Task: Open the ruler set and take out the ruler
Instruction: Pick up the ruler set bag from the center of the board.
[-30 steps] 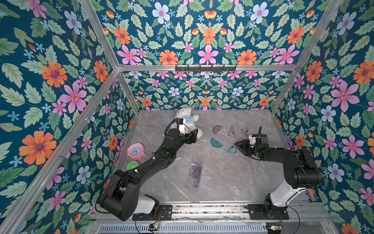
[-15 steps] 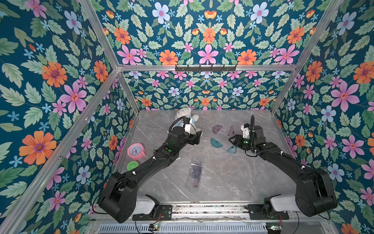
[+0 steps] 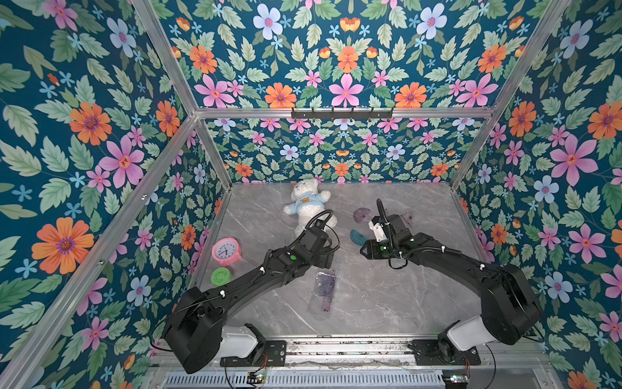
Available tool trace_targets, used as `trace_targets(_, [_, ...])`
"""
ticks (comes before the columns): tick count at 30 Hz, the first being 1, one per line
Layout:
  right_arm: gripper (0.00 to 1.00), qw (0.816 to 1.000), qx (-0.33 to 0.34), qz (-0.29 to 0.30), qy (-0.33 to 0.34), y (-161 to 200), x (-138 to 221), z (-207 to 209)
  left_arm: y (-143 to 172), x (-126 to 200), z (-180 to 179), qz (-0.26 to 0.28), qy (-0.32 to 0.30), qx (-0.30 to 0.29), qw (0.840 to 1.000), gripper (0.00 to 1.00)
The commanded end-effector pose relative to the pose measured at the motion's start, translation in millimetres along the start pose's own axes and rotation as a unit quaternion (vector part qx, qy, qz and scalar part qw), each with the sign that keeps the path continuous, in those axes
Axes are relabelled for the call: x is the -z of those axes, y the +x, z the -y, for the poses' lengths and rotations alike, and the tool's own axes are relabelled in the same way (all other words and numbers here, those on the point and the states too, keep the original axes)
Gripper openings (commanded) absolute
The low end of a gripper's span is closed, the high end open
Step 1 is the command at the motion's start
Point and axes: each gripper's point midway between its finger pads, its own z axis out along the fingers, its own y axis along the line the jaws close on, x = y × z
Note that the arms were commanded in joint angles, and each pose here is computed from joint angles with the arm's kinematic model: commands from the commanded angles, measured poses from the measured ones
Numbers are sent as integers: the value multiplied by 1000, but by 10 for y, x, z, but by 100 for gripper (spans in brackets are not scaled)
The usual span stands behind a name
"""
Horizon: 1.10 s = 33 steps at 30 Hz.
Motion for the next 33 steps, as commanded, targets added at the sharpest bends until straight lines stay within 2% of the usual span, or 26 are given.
trace_targets(1, [52, 1000, 15, -12, -6, 49, -6, -77, 423, -6, -71, -76, -16, 23, 997, 89])
trace_targets(11, [55, 997, 28, -58, -33, 177, -278, -151, 959, -125, -8, -166, 4, 49, 985, 87])
trace_targets(16, [55, 997, 31, -55, -33, 165, -320, -146, 1027, -101, 163, -196, 49, 47, 978, 89])
trace_targets(24, [56, 997, 35, -48, -38, 175, -327, -147, 1330, -16, 345, -248, 111, 67, 960, 85])
trace_targets(33, [55, 998, 29, -38, -50, 187, -276, -192, 1611, 1, 371, -269, 129, 111, 948, 73])
